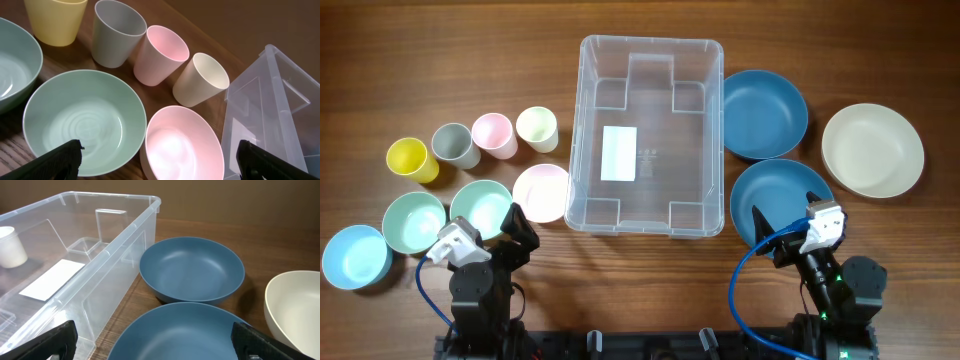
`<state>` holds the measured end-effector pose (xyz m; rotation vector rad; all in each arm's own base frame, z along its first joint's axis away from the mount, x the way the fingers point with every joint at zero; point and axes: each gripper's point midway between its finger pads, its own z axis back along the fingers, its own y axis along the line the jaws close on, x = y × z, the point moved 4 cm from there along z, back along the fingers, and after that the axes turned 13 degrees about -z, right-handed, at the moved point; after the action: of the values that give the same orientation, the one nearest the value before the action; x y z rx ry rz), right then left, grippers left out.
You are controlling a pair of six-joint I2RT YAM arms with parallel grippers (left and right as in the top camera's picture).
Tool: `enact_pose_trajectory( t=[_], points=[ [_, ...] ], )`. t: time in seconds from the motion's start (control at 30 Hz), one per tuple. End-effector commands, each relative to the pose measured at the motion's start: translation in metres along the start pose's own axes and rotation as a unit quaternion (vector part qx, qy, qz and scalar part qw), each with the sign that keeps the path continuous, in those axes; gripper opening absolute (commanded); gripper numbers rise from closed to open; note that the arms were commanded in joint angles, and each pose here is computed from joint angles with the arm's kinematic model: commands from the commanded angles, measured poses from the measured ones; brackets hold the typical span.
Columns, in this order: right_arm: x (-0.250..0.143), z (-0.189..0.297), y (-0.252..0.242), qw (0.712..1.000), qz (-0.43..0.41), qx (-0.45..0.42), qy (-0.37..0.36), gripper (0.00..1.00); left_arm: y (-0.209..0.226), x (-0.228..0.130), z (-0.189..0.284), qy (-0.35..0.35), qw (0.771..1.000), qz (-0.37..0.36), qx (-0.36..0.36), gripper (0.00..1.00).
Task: Pack container
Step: 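Move the right gripper toward the front dark blue bowl, then grasp the rim of the front dark blue bowl with the right gripper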
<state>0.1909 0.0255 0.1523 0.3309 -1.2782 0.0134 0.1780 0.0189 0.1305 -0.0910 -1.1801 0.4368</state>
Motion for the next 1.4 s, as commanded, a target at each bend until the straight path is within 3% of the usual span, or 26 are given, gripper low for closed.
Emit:
enact_pose_trajectory(
  t=[0.0,0.1,0.2,0.33,0.43,0.53,0.67,0.8,0.9,1.0,1.07,1.13,1.2,1.37],
  points=[
    [0.001,0.0,0.003,1.0,0.007,0.01,-0.004,1.0,0.001,-0.001,-0.001,-0.001,1.0,-0.002,-0.001,1.0],
    [0.0,0.001,0.007,0.999,-0.026,0.024,-0.002,1.0,0.001,-0.001,-0.001,-0.001,1.0,-0.002,-0.001,1.0],
    [-0.002,0.003,0.027,0.977,-0.187,0.096,0.027,1.0,0.001,-0.001,-0.001,-0.001,1.0,-0.002,-0.001,1.0],
    [-0.002,0.003,0.028,0.924,-0.369,0.094,0.046,1.0,0.001,-0.001,-0.001,-0.001,1.0,-0.002,-0.001,1.0],
    [0.016,0.009,0.043,0.932,-0.325,0.156,0.03,1.0,0.001,-0.001,-0.001,-0.001,1.0,-0.002,-0.001,1.0],
    [0.042,0.017,0.047,0.94,-0.309,0.147,0.01,0.99,0.001,-0.001,-0.001,-0.001,1.0,-0.002,-0.001,1.0],
    [0.082,0.023,0.037,0.96,-0.273,0.057,0.02,1.0,0.001,-0.001,-0.001,-0.001,1.0,-0.002,-0.001,1.0],
    [0.122,0.016,0.023,0.961,-0.261,-0.041,0.086,1.0,0.001,-0.001,-0.001,-0.001,1.0,-0.002,-0.001,1.0],
    [0.146,0.006,0.025,0.956,-0.265,-0.047,0.119,1.0,0.001,-0.001,-0.001,-0.001,1.0,-0.002,-0.001,1.0],
    [0.146,-0.005,0.02,0.948,-0.275,-0.061,0.149,1.0,0.001,-0.001,-0.001,-0.001,1.0,-0.002,-0.001,1.0],
    [0.127,-0.005,0.004,0.914,-0.341,-0.136,0.172,1.0,0.001,-0.001,-0.001,-0.001,1.0,-0.002,-0.001,1.0],
    [0.099,0.011,-0.027,0.847,-0.406,-0.29,0.181,1.0,0.001,-0.001,-0.001,-0.001,1.0,-0.002,-0.001,1.0],
    [0.078,0.027,-0.045,0.795,-0.419,-0.392,0.197,0.99,0.001,-0.001,-0.001,-0.001,1.0,-0.002,-0.001,1.0],
    [0.037,0.022,-0.055,0.741,-0.424,-0.449,0.265,1.0,0.001,-0.001,-0.001,-0.001,1.0,-0.002,-0.001,1.0]
  ],
)
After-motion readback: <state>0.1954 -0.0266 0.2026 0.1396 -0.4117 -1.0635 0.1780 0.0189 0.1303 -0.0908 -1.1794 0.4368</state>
